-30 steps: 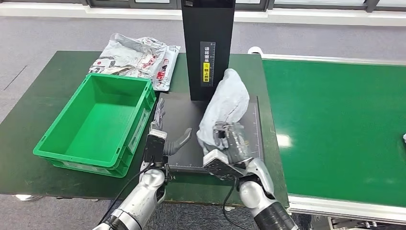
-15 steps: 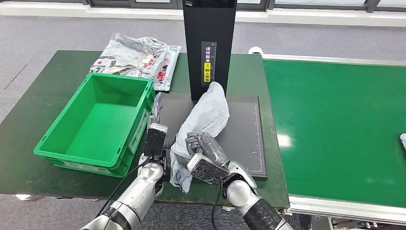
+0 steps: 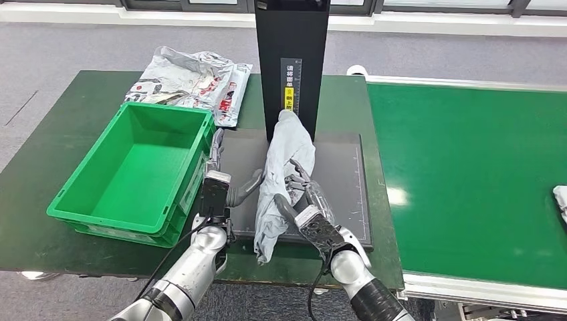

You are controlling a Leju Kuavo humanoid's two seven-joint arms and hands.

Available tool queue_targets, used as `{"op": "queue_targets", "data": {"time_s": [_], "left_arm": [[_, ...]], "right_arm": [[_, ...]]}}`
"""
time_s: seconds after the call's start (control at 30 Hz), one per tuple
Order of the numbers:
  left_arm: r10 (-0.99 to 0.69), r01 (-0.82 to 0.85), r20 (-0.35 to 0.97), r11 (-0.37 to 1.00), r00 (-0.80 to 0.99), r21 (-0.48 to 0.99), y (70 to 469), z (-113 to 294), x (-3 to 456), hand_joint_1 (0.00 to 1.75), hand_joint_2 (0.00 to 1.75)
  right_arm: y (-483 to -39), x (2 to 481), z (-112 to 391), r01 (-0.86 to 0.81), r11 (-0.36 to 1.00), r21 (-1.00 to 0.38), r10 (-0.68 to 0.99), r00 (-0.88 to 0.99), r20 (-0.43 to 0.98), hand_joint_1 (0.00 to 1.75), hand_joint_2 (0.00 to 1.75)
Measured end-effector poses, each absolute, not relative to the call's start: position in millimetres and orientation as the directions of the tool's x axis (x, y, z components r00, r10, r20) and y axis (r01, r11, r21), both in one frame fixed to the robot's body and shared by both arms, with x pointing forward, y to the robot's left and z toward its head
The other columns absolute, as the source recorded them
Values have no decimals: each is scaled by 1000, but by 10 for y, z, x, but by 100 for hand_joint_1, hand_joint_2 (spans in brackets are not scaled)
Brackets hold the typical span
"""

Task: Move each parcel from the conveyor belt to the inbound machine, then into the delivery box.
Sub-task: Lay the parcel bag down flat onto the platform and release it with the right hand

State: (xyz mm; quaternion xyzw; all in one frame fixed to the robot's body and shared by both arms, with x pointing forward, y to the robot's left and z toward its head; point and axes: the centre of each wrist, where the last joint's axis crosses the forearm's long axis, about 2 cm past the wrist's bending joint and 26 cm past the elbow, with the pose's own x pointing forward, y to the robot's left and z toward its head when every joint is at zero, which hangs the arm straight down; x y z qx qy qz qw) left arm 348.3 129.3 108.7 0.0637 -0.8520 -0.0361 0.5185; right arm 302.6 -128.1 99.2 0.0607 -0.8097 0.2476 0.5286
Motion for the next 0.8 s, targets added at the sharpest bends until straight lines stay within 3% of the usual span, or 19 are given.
{"op": "queue_targets", "data": {"time_s": [0.37, 0.57, 0.8], "left_arm": [[-108, -71, 879, 994, -465, 85, 1306, 1134, 3487, 0, 175], [39, 171, 860, 984, -508, 57, 1213, 1225, 3465, 0, 175], [4, 294, 854, 940, -521, 174, 1143, 1164, 3428, 0, 175]], "right_arm": [[-1384, 2997, 895, -389, 912, -132, -5, -333, 943, 0, 0], [-1469, 3046, 825, -506, 851, 140, -266, -186, 946, 0, 0], [-1520, 3080, 785, -524, 834, 173, -298, -164, 940, 0, 0]]}}
